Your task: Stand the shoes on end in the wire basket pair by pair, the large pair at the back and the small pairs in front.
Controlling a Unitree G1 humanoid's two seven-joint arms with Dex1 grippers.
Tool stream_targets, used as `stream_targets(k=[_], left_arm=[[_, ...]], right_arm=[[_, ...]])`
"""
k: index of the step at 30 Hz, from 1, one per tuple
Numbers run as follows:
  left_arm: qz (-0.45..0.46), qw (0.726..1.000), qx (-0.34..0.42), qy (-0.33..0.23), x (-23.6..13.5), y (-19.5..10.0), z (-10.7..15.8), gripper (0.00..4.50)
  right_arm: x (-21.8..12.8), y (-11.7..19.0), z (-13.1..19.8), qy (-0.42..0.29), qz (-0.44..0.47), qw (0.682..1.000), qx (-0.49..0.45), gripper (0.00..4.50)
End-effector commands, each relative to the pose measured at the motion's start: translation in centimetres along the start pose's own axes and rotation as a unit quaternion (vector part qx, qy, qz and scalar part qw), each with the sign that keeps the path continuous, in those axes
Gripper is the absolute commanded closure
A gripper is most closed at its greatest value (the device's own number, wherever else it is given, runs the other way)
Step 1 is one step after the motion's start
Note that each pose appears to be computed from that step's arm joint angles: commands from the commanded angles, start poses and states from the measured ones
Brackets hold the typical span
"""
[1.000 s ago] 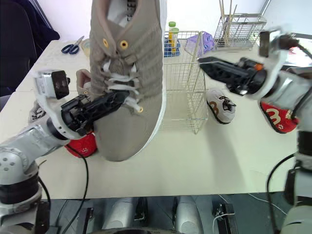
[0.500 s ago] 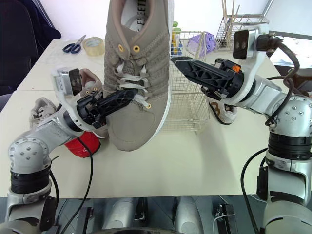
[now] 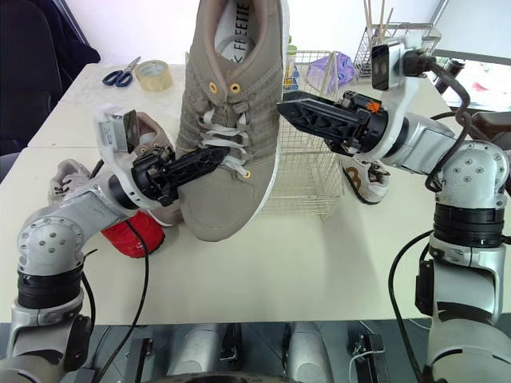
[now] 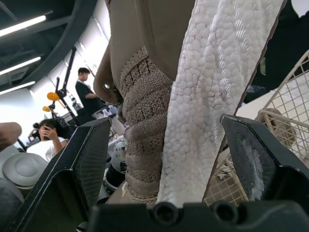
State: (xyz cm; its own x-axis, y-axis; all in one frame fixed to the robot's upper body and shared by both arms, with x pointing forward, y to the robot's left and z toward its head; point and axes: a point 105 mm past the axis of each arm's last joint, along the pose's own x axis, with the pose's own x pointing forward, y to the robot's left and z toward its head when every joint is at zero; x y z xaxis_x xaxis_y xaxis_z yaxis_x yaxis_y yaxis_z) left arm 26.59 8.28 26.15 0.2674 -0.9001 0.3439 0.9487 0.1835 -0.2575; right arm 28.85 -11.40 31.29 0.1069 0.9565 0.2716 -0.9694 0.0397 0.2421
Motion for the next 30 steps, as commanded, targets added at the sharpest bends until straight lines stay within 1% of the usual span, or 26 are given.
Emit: stream_targets(k=[1, 10, 13, 16, 20, 21, 23, 25, 26, 27, 28, 30], left_arm=[[-0.071, 0.997, 0.03, -0.011, 1.2, -3.3, 1.2, 3.33], [-0.07, 0.997, 0.034, -0.025, 1.0, -3.8, 2.0, 3.33], [-0.077, 0.996, 0.029, -0.022, 1.1, -3.9, 1.8, 3.33], [-0.089, 0.996, 0.02, -0.007, 1.1, -4.0, 1.1, 3.33], [-0.089, 0.996, 0.014, 0.006, 0.9, -3.4, 0.5, 3.33], [-0.089, 0.996, 0.014, 0.006, 0.9, -3.3, 0.5, 3.33], [-0.089, 0.996, 0.016, 0.009, 1.0, -3.1, 0.4, 3.33], [-0.088, 0.996, 0.017, 0.01, 1.0, -3.0, 0.4, 3.33], [-0.086, 0.996, 0.018, 0.011, 1.0, -2.9, 0.4, 3.33], [-0.082, 0.996, 0.02, 0.012, 1.0, -2.8, 0.3, 3.33], [-0.08, 0.996, 0.021, 0.013, 1.0, -2.7, 0.3, 3.33], [-0.078, 0.997, 0.02, 0.014, 0.9, -2.7, 0.2, 3.33]], right_arm=[[0.6, 0.1, 0.6, 0.004, -0.001, 1.0, -0.024, 0.56], [0.5, -0.7, 0.8, -0.01, -0.02, 1.0, -0.019, 0.56], [0.9, -0.3, 0.7, -0.017, -0.002, 1.0, -0.004, 0.56], [1.3, 0.7, 0.5, -0.02, 0.038, 0.999, 0.021, 0.56], [1.7, 1.6, 0.1, -0.018, 0.066, 0.997, 0.039, 0.56], [1.8, 1.8, -0.2, -0.011, 0.068, 0.997, 0.038, 0.79], [2.1, 1.7, -0.4, -0.009, 0.064, 0.997, 0.038, 1.43], [2.2, 1.8, -0.4, -0.01, 0.064, 0.997, 0.036, 2.37], [2.2, 1.9, -0.3, -0.011, 0.064, 0.997, 0.036, 2.77], [2.2, 2.0, -0.3, -0.011, 0.064, 0.997, 0.035, 3.02], [2.2, 2.0, -0.2, -0.011, 0.064, 0.997, 0.034, 3.15], [2.2, 2.3, 0.0, -0.011, 0.068, 0.997, 0.031, 3.2]])
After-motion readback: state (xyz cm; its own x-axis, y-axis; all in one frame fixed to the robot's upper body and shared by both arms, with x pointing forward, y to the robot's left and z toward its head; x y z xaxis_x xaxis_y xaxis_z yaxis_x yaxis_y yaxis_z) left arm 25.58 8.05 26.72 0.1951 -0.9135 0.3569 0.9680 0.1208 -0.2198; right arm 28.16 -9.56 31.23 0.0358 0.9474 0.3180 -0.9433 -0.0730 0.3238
